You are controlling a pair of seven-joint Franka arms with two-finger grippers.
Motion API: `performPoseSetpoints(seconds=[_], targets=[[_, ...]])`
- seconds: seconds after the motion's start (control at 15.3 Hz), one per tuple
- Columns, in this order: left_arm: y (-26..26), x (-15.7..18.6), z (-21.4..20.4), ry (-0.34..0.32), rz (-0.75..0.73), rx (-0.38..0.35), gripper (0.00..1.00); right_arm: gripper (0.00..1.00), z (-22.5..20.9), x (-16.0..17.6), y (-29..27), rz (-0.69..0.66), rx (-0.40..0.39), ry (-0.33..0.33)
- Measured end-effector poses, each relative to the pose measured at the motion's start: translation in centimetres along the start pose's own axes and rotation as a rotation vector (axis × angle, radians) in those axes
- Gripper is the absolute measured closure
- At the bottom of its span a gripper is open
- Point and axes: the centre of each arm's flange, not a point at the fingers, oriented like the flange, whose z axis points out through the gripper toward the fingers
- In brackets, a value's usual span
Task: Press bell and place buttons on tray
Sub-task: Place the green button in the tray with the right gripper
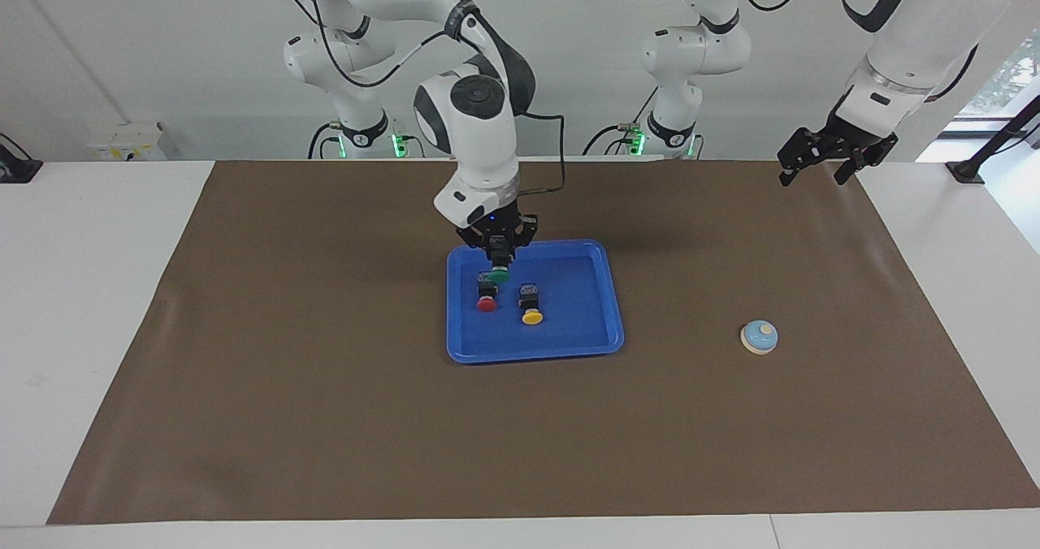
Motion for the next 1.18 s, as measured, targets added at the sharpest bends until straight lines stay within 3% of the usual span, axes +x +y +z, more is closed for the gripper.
performPoseSetpoints(seconds=[0.2,0.39,1.18], targets=[[0.0,0.0,0.0,0.0,0.0,0.0,0.0,0.59,4.0,0.1,-5.0,0.002,0.005,-0.001],[0.0,0.0,0.0,0.0,0.0,0.0,0.0,0.59,7.0,1.0,-6.3,-0.002,0.029,0.028],[0.0,0.0,0.0,0.0,0.0,0.0,0.0,0.59,10.8,-1.0,-9.2,-0.096,0.044,0.044]])
